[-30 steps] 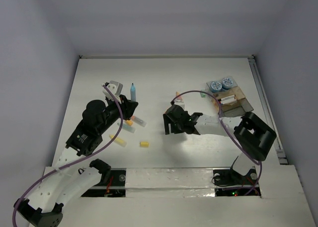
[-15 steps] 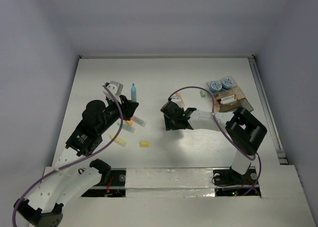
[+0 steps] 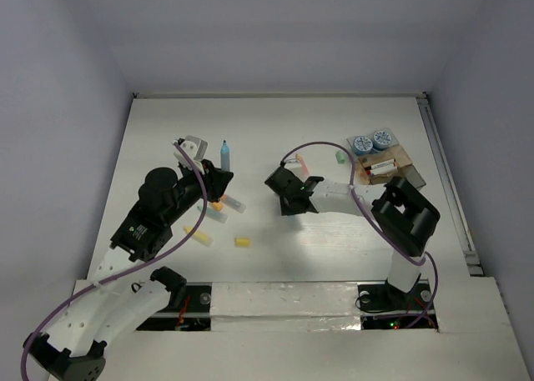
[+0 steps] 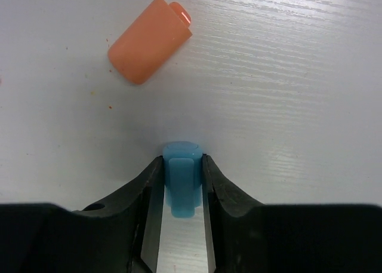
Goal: Sort the stationery into containers
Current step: Close the pen cap on the pen.
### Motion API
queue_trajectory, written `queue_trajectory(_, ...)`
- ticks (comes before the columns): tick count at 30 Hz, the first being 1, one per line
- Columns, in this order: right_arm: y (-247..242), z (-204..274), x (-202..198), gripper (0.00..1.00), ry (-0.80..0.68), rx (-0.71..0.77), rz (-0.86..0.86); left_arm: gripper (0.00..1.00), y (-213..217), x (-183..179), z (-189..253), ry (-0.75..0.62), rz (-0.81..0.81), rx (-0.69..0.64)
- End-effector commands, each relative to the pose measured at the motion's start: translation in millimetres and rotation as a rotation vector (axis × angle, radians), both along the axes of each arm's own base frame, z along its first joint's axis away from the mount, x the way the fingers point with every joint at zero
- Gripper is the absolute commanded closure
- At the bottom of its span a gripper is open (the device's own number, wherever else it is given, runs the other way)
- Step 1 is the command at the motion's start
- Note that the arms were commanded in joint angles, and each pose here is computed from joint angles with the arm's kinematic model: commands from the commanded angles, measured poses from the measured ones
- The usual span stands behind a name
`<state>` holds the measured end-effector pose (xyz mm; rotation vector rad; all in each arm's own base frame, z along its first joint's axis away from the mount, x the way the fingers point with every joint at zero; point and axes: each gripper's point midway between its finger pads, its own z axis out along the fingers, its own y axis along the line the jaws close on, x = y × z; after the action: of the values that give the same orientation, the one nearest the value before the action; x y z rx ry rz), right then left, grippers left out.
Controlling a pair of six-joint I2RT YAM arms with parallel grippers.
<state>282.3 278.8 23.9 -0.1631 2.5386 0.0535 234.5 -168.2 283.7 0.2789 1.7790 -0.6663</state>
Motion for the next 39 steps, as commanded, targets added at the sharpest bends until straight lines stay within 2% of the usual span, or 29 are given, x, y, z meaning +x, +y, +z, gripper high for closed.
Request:
queue_trajectory(1,-15,-9,3,0.71,0.015,-0.065,-0.048,1.00,-3,5,7,-0.036,-0.006,-0.010)
queue_trajectory(2,-15,-7,4,0.78,0.012,-0.062,-0.050,1.00,-4,6,6,-0.035,-0.010,-0.010)
queue_trajectory(4,-16,2,9,0.85,-0.021,-0.058,-0.055,1.00,-7,6,4,-0.031,-0.024,-0.011)
queue_trajectory(9,-12,57,24,0.89,-0.152,0.006,-0.040,1.00,-16,10,-1,-0.012,-0.055,-0.012)
queue_trajectory(18,1,250,32,0.91,-0.563,0.441,0.021,1.00,-46,15,16,0.020,-0.166,-0.083)
queue_trajectory(23,8,337,34,0.91,-0.776,0.669,0.027,1.00,-64,19,29,0.019,-0.243,-0.130)
queue_trajectory(30,39,381,40,0.91,-0.843,0.846,0.078,1.00,-76,17,10,0.040,-0.305,-0.109)
queue_trajectory(39,58,402,48,0.91,-0.879,0.907,0.115,1.00,-76,15,0,0.049,-0.319,-0.082)
